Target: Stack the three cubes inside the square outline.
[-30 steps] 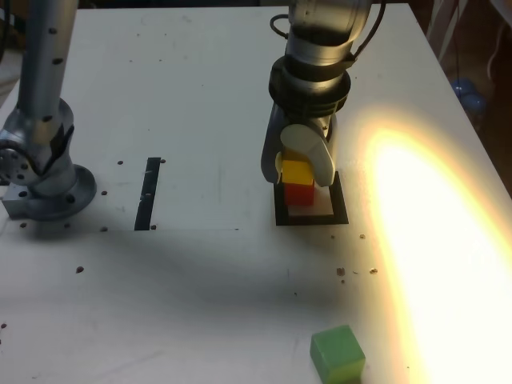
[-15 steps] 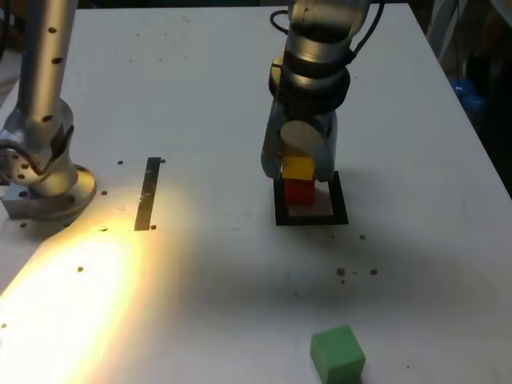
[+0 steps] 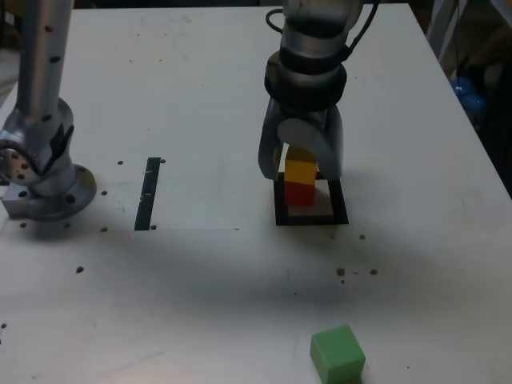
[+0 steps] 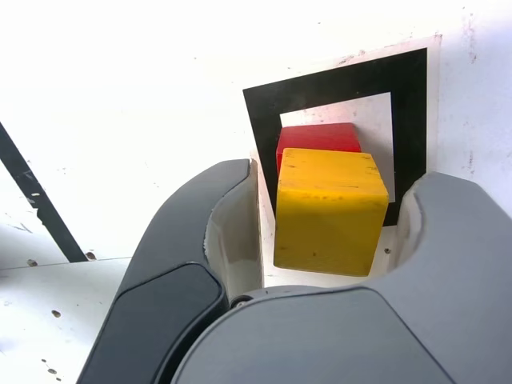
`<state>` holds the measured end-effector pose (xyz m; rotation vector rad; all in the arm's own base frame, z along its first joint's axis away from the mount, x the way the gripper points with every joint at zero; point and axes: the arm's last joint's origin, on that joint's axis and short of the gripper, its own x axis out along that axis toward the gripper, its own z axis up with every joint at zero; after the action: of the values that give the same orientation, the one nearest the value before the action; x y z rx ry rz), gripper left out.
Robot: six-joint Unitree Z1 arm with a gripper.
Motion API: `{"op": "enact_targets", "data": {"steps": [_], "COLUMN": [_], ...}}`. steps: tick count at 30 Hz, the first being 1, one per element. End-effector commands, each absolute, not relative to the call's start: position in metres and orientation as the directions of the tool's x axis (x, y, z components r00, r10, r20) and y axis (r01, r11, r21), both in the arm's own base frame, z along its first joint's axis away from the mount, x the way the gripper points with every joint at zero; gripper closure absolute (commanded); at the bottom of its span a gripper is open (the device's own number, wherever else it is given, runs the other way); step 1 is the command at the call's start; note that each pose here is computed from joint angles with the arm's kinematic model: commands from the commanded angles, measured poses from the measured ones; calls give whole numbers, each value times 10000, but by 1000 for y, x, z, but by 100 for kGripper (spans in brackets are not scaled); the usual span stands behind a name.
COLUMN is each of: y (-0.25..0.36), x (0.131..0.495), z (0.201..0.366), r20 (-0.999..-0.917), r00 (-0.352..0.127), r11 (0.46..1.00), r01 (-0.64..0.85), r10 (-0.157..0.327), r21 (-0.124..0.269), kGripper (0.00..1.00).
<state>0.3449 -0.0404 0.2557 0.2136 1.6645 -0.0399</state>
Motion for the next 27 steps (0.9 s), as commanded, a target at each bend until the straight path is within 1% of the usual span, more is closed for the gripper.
{"op": "enact_targets", "data": {"steps": [1,3,5,7,9,12,14,19,21,23,27], "y": [-39,-39,-40,-43,-51,-65,-77,-116,-134,-150,-173], "x": [342,341,338,335,330,323,319,312,311,309,306], "z": [260,264,270,280,294,309,317,334,338,337,327], "r20": [-9901,-9905,-9909,-9907,-9899,-9900,-9921,-9984,-9987,-9988,-9989], "r00": [-819,-756,-641,-548,-545,-542,-460,105,309,369,94], "r11": [9817,9815,9803,9768,9686,9510,9391,9247,9306,9426,9642], "r01": [1618,1619,1665,1825,2197,2892,3303,3766,3630,3311,2610], "r10": [1144,1151,1186,1243,1309,1299,1166,556,393,336,465], "r21": [1000,1017,1065,1124,1160,1089,950,554,479,439,473], "kGripper": [5,3,1,0,0,0,0,0,1,1,3]}}
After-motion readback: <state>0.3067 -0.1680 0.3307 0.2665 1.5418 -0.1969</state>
